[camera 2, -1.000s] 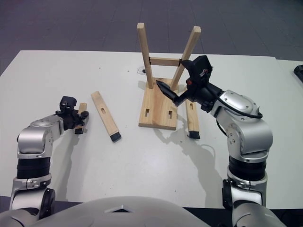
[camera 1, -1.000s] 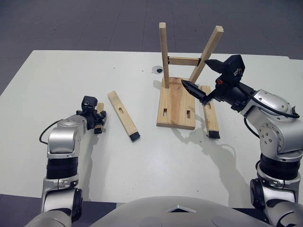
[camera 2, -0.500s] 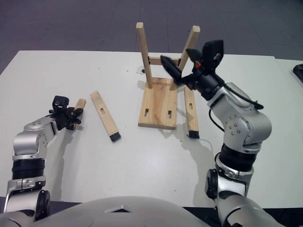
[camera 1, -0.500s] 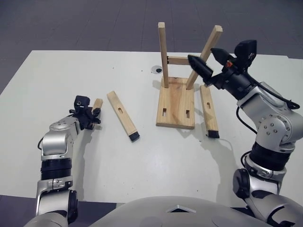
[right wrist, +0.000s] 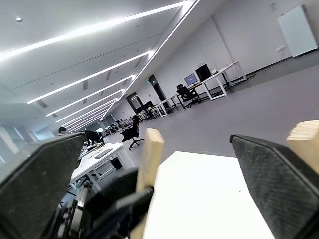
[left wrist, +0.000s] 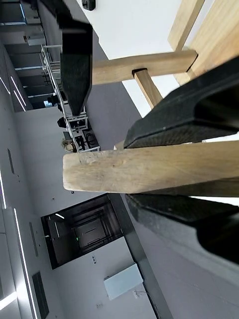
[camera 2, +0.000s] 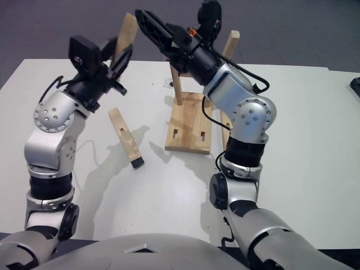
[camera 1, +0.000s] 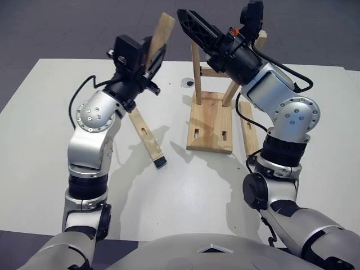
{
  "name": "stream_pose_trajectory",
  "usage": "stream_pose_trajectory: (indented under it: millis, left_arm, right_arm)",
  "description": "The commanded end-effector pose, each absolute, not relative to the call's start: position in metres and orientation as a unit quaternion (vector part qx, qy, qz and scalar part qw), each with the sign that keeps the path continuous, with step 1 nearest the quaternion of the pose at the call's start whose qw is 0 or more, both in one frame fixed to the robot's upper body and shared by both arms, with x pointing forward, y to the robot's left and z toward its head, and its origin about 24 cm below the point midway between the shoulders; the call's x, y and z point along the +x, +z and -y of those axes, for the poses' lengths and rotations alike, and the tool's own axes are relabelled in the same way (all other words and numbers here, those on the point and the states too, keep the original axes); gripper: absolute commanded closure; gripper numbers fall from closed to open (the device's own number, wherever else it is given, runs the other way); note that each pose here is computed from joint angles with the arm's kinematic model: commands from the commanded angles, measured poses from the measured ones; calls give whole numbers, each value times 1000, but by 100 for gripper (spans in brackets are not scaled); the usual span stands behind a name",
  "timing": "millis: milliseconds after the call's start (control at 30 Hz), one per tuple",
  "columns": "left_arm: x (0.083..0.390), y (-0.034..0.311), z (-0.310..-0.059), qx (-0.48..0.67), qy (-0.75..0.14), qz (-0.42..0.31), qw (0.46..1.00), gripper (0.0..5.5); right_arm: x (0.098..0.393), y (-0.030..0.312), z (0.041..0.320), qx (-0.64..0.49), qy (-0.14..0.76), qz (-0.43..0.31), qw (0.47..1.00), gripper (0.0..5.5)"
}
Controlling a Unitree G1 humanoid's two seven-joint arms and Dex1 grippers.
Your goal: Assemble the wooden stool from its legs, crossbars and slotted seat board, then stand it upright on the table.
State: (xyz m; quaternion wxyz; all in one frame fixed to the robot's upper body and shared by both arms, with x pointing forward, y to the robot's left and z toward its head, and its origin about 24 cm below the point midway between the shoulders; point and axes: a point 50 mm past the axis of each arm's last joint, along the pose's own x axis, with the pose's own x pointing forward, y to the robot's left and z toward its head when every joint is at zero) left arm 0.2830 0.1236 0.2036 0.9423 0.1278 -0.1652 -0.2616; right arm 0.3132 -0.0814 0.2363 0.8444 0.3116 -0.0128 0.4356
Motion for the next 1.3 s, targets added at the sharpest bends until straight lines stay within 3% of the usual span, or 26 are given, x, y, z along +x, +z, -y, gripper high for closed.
stream_pose_trajectory:
  millis: [33,133,400,1167,1300]
  left_arm:
    - [279,202,-107,127,-277,178,936,420]
    - [276,203,-102,123,-277,183,935,420]
    - [272,199,-92,113,-277,182,937,420]
    - [282,193,-100,127,-241,183,945,420]
    - [284,193,-103,128,-233,183,946,420]
  right_arm:
    - [319,234,68,311,458,-3,833,10]
    - [319,231,64,319,467,-12,824,10]
    - [316,230,59,310,483,-18,818,132]
    - [320,234,71,301,473,-10,828,473]
    - [319,234,72,301,476,-6,826,498]
